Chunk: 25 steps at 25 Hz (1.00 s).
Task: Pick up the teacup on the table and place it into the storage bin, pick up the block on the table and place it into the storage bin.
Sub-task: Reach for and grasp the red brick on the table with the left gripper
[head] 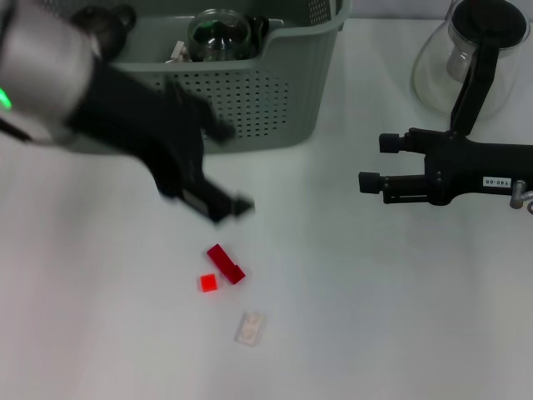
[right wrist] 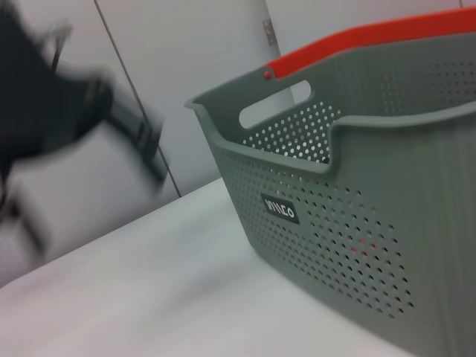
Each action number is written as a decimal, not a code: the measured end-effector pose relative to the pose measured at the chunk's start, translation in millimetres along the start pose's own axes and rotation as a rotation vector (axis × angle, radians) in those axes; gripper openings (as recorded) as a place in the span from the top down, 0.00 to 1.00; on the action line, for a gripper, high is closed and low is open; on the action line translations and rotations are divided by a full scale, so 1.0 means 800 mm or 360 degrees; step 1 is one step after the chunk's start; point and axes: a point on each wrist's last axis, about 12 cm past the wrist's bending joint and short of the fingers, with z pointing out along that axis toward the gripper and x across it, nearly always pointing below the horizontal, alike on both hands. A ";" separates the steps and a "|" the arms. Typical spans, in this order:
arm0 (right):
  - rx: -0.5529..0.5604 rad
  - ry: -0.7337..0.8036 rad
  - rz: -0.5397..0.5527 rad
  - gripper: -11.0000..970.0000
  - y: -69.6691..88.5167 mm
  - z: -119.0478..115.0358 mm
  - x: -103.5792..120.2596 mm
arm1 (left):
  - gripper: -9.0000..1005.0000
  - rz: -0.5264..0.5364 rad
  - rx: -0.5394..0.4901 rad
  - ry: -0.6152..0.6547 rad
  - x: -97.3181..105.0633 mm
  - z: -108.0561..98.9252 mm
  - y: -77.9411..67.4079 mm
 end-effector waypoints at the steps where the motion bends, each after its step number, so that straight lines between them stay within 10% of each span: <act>1: 0.0001 0.0000 0.0002 0.03 0.000 0.000 0.000 | 0.08 0.0019 0.0033 0.0060 0.000 0.012 -0.008; 13: 0.0032 -0.0008 0.0005 0.03 -0.003 -0.002 -0.001 | 0.08 0.0006 0.0004 0.0558 0.001 0.132 -0.039; 25: 0.0057 -0.0009 -0.0002 0.03 -0.006 -0.003 0.000 | 0.08 -0.0239 -0.0148 0.0635 0.002 0.157 -0.035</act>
